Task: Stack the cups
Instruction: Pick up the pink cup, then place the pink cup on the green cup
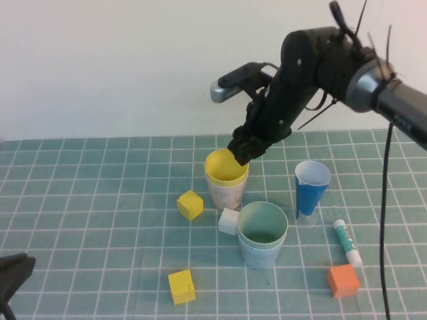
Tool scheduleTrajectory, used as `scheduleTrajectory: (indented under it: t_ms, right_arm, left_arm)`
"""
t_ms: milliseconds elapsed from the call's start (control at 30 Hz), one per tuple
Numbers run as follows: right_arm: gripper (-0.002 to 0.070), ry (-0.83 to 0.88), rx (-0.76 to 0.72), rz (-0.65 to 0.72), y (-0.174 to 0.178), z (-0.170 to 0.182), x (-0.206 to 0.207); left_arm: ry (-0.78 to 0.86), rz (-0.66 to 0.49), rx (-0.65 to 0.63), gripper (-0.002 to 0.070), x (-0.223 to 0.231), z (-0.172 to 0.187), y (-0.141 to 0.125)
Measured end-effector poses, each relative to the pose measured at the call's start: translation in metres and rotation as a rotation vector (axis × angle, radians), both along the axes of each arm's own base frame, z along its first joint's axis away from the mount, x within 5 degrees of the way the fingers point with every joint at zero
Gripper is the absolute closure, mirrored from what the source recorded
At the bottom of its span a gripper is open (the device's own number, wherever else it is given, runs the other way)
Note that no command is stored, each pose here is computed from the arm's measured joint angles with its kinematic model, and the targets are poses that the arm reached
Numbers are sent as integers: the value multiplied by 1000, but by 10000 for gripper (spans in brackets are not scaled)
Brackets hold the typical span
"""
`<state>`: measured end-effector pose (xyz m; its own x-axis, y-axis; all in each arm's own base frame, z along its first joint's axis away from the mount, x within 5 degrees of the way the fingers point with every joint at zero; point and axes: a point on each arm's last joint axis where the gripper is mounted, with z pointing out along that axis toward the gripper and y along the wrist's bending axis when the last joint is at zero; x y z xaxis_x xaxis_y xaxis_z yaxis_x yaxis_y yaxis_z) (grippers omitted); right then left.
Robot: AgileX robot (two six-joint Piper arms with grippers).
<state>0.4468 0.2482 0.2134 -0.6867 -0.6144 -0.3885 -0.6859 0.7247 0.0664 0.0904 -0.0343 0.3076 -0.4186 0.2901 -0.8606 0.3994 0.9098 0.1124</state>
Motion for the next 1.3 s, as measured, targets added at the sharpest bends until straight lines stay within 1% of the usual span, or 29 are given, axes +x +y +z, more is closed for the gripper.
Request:
scheduleTrajectory:
  t_ms: [267,367,433,500,567,600,633,767,900,1033,1100,1167,1233,1300]
  right_arm:
    - [279,51,-1,-14,8,-49,12]
    - [298,51,1,-26,9,-62,15]
    - [367,48,10,-31,10,-67,16]
    - [496,45,28,-38,11,-67,17]
    - [593,37,46,-42,12,-63,19]
    - [618,29,50,-40,13,-60,19]
    - [628,25,60,-45,13,-58,20]
    - [630,20,66,-23,13,-34,22]
    - [631,-22,72,41,13,11,20]
    - [631,-131,142,75,10,73,8]
    - [631,-186,172,112,8,108,-7]
    - [631,-216,168,153,9,133,-27]
    - [631,-219,102,190,13,140,-47]
    - [631,-187,-5,220,15,129,-64]
  left_arm:
    - [79,3,37,677,-1,-22,1]
    - [84,4,40,677,-1,-22,1]
    - [84,4,40,677,-1,-22,1]
    - [84,3,41,677,-1,-22,1]
    - [84,3,44,677,-1,-23,1]
    - [84,3,46,677,-1,-23,1]
    - [84,3,46,677,-1,-23,1]
    - [82,4,48,677,-1,-23,1]
    - [81,4,52,677,-1,-23,2]
    - [81,5,56,677,-1,-23,2]
    - [81,5,56,677,-1,-23,2]
    - [81,5,56,677,-1,-23,2]
    - [81,5,56,677,-1,-23,2]
    - [81,5,56,677,-1,-23,2]
